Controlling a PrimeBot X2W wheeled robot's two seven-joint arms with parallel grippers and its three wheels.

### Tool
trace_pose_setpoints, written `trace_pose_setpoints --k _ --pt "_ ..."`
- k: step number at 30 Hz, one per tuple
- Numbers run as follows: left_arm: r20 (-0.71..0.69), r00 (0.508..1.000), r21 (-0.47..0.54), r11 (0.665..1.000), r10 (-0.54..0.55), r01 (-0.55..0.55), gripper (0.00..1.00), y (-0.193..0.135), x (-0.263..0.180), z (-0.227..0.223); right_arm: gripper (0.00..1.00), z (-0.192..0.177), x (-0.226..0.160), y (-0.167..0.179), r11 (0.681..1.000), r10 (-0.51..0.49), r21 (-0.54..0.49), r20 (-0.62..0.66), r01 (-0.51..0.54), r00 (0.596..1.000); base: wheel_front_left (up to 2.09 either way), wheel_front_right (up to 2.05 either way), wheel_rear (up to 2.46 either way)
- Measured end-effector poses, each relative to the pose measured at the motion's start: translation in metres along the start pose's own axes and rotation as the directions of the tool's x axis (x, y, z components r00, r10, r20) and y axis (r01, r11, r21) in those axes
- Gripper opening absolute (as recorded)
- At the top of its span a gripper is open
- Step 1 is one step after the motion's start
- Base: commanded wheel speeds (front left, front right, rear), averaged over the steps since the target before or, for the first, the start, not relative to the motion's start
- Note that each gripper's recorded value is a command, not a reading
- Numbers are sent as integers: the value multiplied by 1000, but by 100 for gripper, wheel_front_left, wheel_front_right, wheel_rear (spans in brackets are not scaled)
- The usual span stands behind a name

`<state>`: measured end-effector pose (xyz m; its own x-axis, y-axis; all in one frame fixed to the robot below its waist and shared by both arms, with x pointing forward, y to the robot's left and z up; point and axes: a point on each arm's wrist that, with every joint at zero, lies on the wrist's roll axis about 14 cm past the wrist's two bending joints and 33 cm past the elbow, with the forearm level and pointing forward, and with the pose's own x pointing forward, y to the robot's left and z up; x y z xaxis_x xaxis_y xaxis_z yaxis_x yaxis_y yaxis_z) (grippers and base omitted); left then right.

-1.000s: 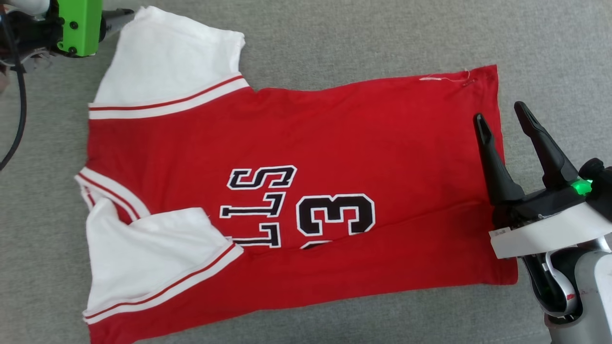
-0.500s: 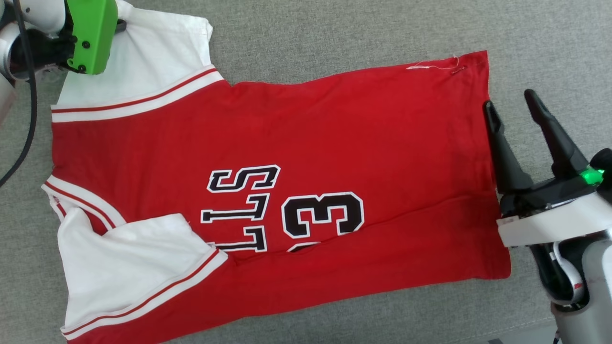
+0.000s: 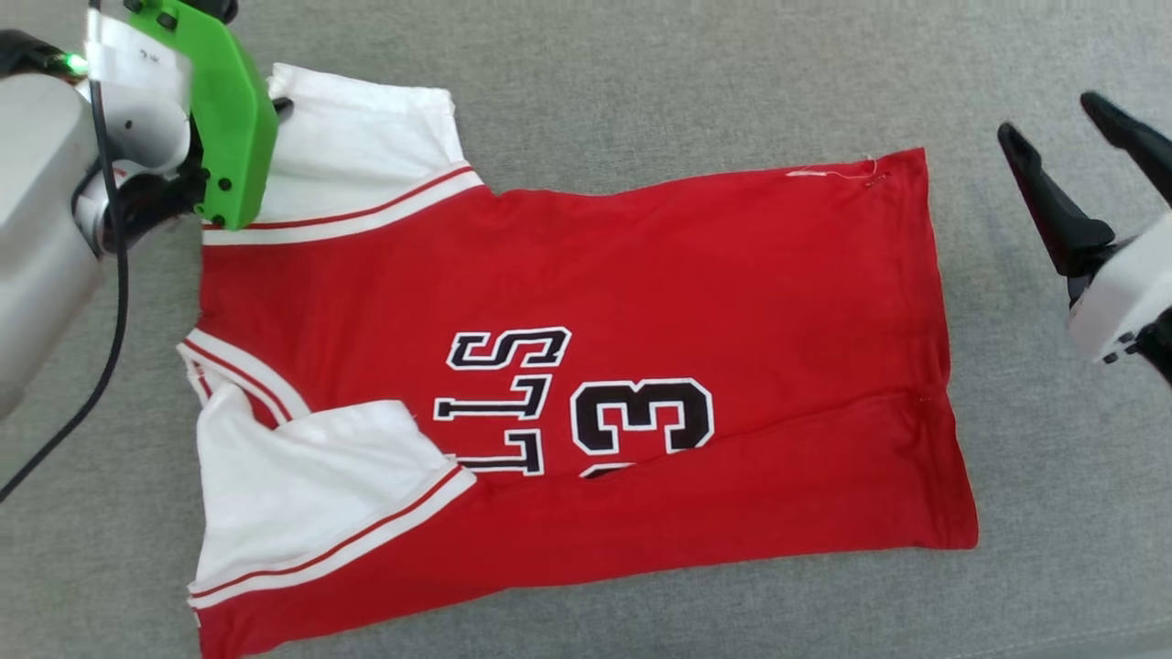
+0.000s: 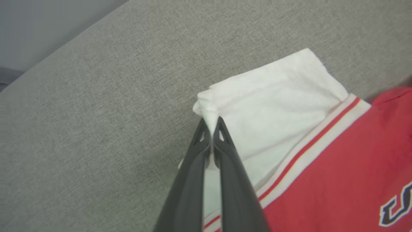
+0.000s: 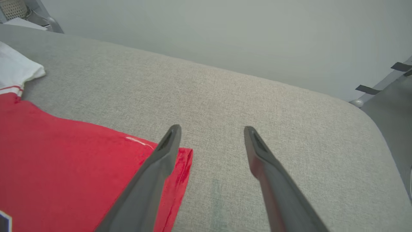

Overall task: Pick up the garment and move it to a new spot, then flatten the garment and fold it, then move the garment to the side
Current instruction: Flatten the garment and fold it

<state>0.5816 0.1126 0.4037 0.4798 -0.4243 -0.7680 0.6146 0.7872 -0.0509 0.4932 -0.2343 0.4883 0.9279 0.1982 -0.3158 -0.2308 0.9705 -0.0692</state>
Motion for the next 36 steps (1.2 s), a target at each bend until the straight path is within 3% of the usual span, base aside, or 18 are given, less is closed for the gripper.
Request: trace_pose_setpoints --k 2,5,13,28,32,34,36 --pt "33 999 -1 1000 8 -8 0 0 -8 2 100 -14 4 2 999 40 -10 -144 -42 989 0 0 0" --pt "70 997 0 1000 19 -19 0 -2 -18 3 100 -17 10 7 996 93 33 -251 -88 963 0 0 0" --pt "127 991 -9 999 47 -46 0 0 -37 2 100 -41 21 20 985 150 13 -539 -170 829 0 0 0" --pt "133 990 -20 999 46 -44 0 4 -28 -11 100 -112 51 45 966 145 -37 -737 -254 660 0 0 0" --pt "140 989 -8 999 54 -54 0 6 -29 -12 100 -119 51 43 967 144 -37 -742 -254 655 0 0 0" --pt "148 987 -7 998 56 -55 0 6 -30 -10 0 -118 52 43 966 149 -39 -725 -255 673 0 0 0" --pt "158 986 -5 998 58 -58 0 6 -32 -8 0 -114 53 44 967 160 -33 -696 -254 700 0 0 0"
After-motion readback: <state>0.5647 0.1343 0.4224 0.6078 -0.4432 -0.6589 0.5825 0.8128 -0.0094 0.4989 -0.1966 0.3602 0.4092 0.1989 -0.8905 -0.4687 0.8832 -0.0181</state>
